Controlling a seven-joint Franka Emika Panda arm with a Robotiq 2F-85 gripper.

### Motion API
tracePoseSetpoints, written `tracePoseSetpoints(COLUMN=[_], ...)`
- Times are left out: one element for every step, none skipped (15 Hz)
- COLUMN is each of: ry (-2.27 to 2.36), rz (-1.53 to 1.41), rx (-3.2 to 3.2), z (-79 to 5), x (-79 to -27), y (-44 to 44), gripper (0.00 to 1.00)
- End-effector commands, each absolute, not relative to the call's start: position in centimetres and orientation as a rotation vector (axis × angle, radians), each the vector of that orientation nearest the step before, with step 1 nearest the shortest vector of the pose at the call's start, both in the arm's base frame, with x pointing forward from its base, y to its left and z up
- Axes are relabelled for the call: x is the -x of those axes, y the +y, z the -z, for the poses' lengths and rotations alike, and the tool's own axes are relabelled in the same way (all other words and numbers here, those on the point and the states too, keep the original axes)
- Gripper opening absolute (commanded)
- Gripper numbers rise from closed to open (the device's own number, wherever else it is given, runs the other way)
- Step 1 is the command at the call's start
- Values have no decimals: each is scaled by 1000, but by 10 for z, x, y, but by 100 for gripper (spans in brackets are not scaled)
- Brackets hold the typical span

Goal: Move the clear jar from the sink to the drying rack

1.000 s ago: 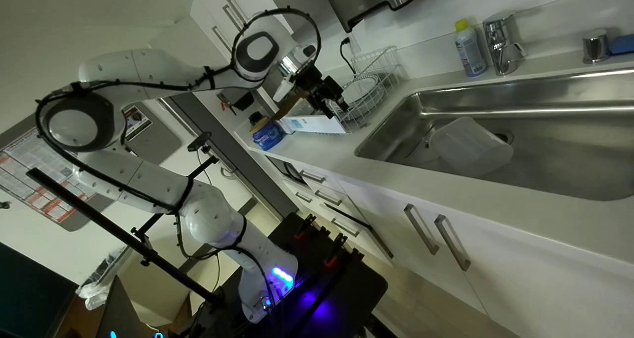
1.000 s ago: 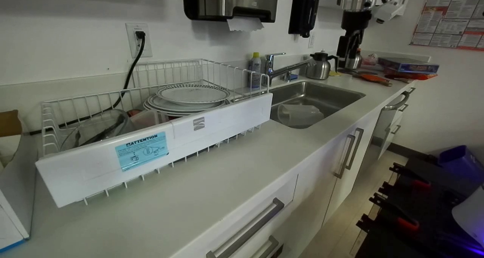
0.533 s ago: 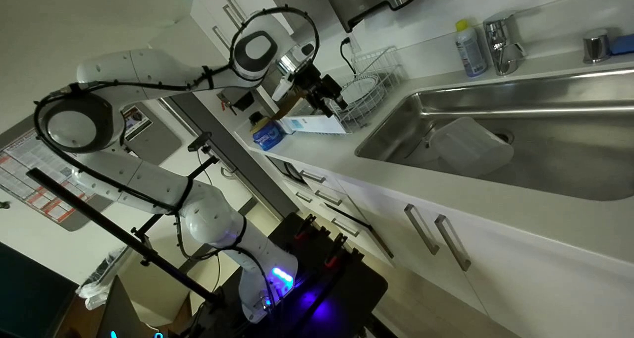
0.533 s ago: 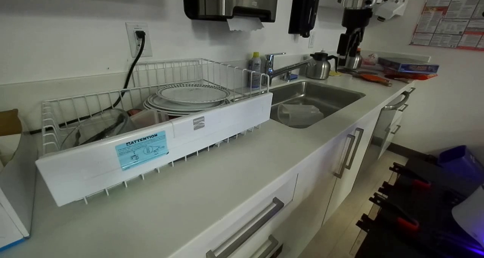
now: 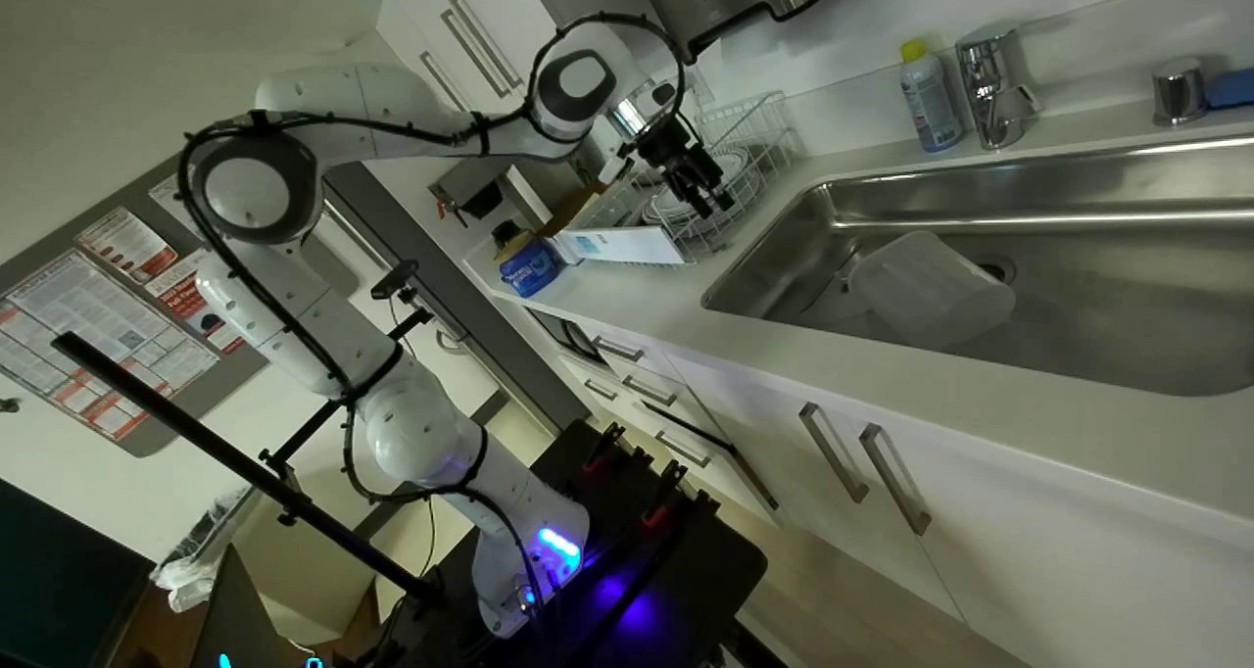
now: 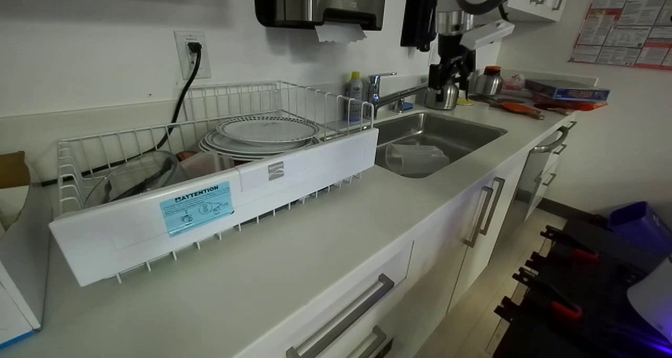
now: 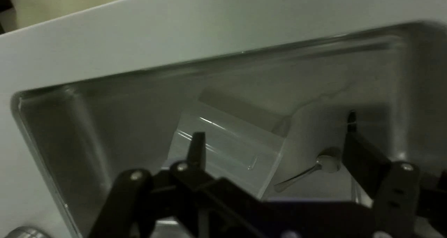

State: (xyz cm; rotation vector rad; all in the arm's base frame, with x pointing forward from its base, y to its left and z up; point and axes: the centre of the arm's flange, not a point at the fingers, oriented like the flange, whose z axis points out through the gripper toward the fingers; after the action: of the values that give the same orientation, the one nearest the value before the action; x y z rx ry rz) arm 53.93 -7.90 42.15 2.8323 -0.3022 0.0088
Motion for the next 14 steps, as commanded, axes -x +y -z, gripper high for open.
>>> tracePoseSetpoints(ry=[-446,-463,-479,-482,-479,-471,-466,-463,-460,-466,-469,-486,-504,-522], rz=[38,36,30,30,32,40,48,56,67,69,77,70,64,58], rx=[-2675,-2625,-2578,-2534,-2493,-2461,-2424,-2392,-2359,-2330,-2309,-2287,-2270,-2256], z=[-390,-379,-369,-360,-350,-342,-331,-323,-313,-305,-296,-287,-278,-271], x=[-610,-621,-631,-639,-647,-655,-662,-667,-673,-679,-684,-690,-695,-699], y=[-85,-87,-89,-91,-94,-96,-99,-101,-105,-108,-112,-116,-120,-124], gripper=[100,100,100,100,100,100,100,100,100,100,100,100,100,100])
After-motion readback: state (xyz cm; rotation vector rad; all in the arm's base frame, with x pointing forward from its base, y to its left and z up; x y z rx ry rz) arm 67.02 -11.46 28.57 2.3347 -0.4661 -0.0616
